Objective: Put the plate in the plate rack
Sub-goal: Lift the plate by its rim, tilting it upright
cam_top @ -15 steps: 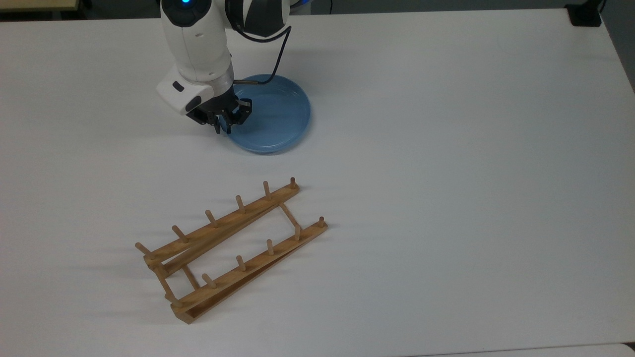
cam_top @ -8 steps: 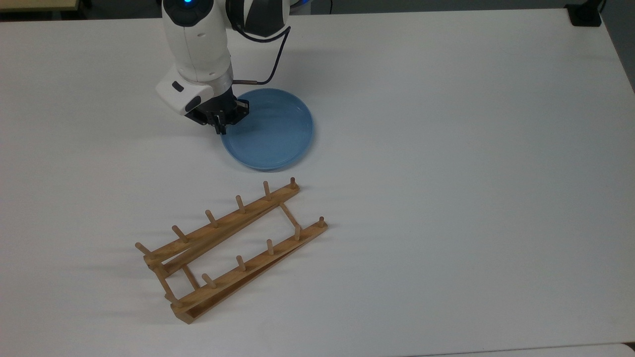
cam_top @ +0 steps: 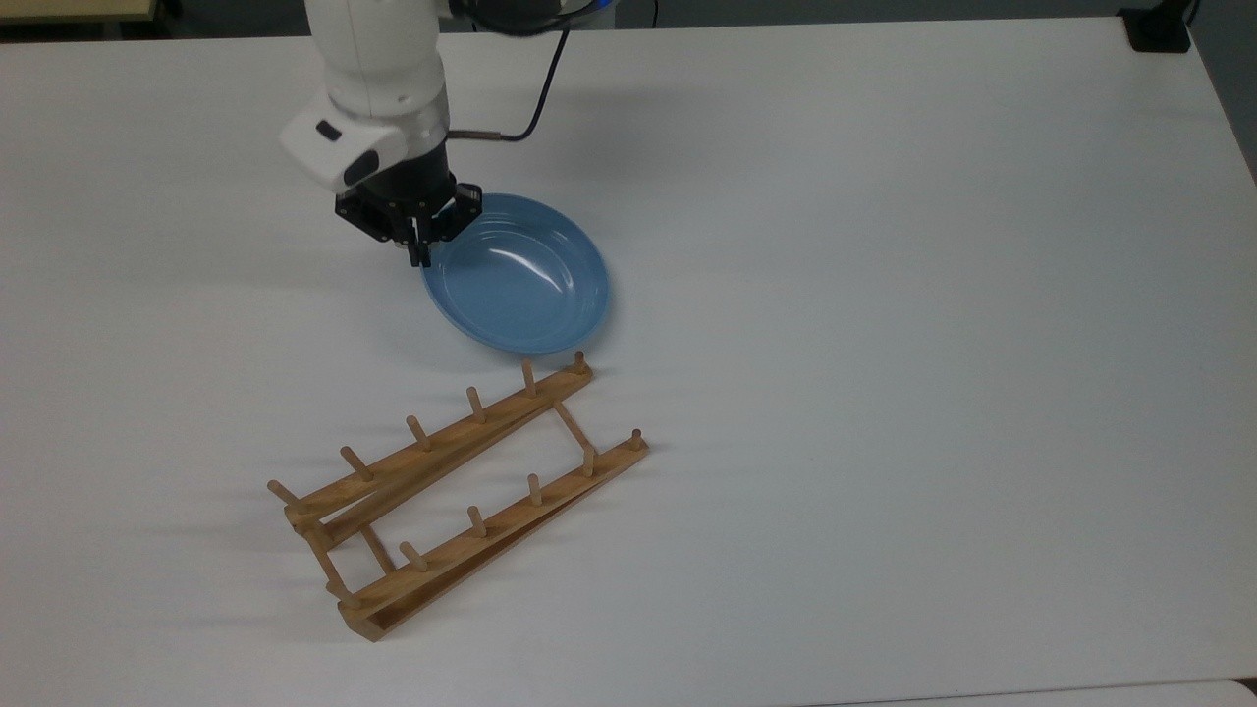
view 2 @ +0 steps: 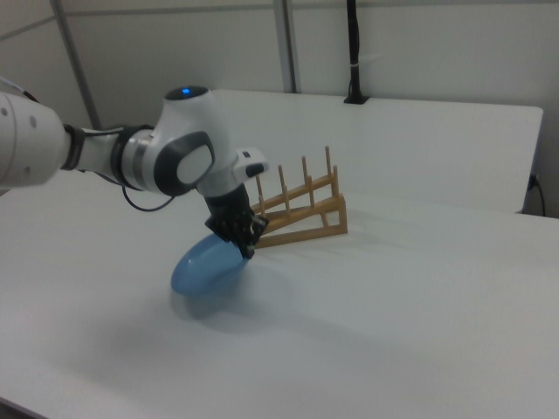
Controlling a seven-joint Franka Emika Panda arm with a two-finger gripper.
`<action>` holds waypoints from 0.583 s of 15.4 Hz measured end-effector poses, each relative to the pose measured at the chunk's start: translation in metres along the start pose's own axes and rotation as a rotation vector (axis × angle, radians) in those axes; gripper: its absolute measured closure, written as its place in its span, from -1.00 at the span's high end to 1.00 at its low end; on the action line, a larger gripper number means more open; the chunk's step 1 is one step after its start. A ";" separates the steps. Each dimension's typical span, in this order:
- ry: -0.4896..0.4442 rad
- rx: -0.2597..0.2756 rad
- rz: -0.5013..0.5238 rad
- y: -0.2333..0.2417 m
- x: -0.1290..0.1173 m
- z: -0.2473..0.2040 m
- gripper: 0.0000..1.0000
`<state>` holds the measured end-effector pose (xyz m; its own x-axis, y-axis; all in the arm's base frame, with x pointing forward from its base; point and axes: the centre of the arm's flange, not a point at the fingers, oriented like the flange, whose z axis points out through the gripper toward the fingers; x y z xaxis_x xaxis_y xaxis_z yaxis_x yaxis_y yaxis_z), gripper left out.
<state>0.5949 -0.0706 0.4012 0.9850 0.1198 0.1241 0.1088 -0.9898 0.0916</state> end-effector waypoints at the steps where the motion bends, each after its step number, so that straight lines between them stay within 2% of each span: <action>1: 0.021 -0.002 -0.020 -0.004 0.002 -0.012 -0.90; 6: 0.079 -0.009 -0.073 -0.021 0.011 -0.078 -0.90; 9: 0.170 -0.019 -0.043 -0.031 0.028 -0.132 -0.90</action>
<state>0.6016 -0.0258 0.5327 0.9424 0.1751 0.2852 0.1465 -0.9821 0.1187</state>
